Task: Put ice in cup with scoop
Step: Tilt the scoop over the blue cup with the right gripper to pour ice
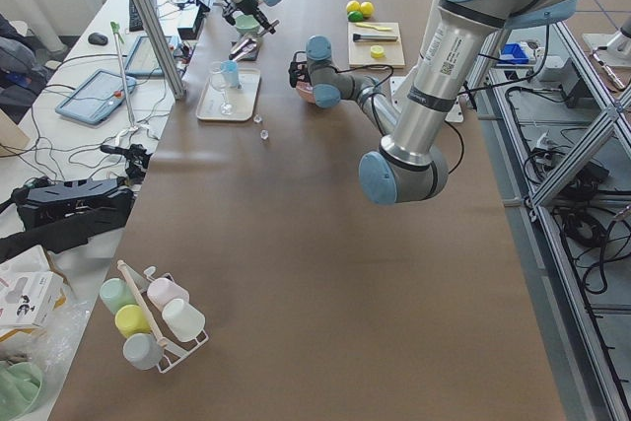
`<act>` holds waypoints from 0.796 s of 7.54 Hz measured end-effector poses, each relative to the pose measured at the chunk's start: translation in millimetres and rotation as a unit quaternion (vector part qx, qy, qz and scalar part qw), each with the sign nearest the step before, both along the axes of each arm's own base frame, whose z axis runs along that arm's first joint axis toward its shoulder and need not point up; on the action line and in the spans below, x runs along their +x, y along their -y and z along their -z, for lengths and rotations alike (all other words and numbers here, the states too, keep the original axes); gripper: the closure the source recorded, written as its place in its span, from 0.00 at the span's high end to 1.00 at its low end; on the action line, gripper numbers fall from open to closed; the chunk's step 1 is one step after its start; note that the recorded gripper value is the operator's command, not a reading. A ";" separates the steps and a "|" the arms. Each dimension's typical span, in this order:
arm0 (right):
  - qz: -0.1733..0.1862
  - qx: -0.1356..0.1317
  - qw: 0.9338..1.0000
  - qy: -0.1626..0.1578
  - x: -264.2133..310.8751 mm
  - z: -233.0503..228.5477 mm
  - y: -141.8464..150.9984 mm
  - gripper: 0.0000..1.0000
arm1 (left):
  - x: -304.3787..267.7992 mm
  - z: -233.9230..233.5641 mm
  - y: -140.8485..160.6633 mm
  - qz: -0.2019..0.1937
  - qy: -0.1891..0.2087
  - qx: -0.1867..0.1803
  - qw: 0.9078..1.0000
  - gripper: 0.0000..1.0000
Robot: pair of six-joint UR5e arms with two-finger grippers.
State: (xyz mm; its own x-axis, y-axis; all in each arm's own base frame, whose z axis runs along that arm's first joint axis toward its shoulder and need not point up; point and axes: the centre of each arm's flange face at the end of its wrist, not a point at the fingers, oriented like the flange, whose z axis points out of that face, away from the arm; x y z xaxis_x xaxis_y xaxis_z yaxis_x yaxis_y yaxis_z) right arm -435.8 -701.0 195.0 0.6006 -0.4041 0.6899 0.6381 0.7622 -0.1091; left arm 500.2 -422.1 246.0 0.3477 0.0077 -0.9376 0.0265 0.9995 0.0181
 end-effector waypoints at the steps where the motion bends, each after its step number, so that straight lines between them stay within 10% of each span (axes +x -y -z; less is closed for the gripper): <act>1: 0.004 -0.004 1.000 -0.003 0.7 -0.9 -0.9 0.00 | -0.8 0.3 0.5 0.001 0.000 0.000 1.000 0.84; 6: 0.032 -0.011 0.999 -0.011 2.1 4.0 -1.4 0.00 | -14.7 -6.4 2.5 0.007 0.002 -0.002 1.000 0.97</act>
